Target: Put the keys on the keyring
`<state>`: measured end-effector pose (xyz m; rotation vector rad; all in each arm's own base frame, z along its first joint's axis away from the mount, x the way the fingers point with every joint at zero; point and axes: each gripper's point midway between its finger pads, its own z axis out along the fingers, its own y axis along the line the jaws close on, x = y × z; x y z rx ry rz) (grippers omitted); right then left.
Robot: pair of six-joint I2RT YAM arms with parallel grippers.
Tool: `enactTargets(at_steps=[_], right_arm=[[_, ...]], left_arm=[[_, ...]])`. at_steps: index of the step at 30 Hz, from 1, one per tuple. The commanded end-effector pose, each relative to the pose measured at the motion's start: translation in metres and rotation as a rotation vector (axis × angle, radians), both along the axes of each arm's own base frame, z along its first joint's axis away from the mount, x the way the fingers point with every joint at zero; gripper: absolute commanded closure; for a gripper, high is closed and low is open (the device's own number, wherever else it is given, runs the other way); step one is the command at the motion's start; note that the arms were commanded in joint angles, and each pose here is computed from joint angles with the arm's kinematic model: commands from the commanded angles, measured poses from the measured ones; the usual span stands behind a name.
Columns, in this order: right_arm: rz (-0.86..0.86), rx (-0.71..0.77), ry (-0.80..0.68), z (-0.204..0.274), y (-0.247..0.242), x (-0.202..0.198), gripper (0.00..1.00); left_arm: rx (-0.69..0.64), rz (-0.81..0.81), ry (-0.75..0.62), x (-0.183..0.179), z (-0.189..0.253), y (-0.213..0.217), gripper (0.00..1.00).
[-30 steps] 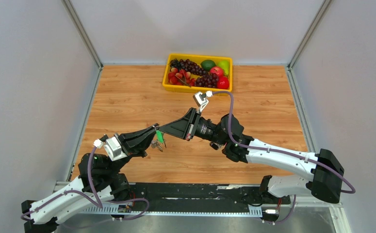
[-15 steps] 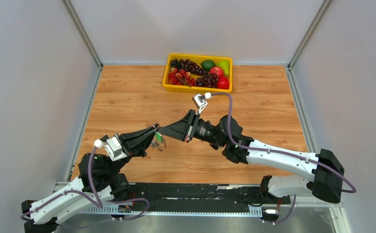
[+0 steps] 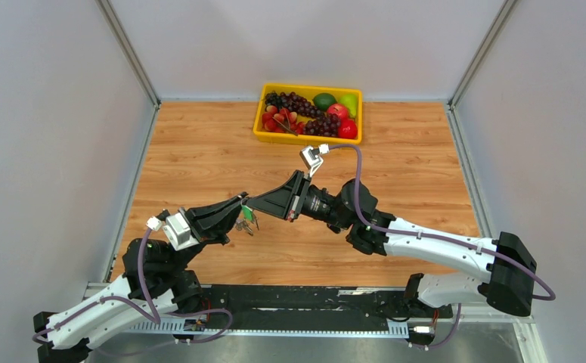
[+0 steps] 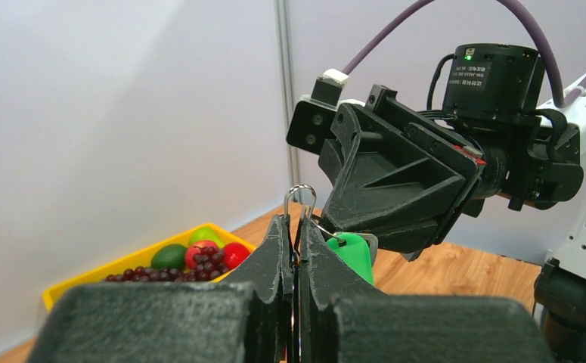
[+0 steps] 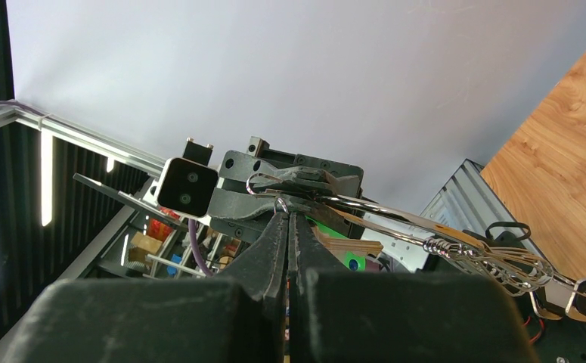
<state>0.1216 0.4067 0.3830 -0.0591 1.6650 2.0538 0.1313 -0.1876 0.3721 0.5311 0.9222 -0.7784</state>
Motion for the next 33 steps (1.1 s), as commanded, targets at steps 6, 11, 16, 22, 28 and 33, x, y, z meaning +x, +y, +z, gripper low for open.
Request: enactTargets(at_steps=[6, 11, 16, 22, 28, 33], right_arm=[[-0.021, 0.074, -0.022, 0.035, -0.006, 0.000, 1.00], [-0.020, 0.082, -0.026, 0.038, -0.008, -0.002, 1.00], [-0.017, 0.092, -0.032, 0.042, -0.011, -0.006, 1.00], [-0.019, 0.102, -0.040, 0.047, -0.015, -0.011, 1.00], [-0.020, 0.096, -0.033, 0.045, -0.015, -0.012, 1.00], [-0.020, 0.086, -0.024, 0.042, -0.015, -0.013, 1.00]], left_arm=[[-0.021, -0.016, -0.035, -0.005, 0.009, 0.000, 0.99], [-0.019, -0.012, -0.029, -0.004, 0.008, 0.000, 0.99], [-0.019, -0.008, -0.025, -0.003, 0.008, 0.000, 0.99], [-0.022, -0.002, -0.024, -0.002, 0.008, 0.002, 0.99], [-0.026, 0.002, -0.025, -0.002, 0.009, 0.003, 0.99], [-0.032, 0.011, -0.035, -0.002, 0.011, 0.005, 0.99]])
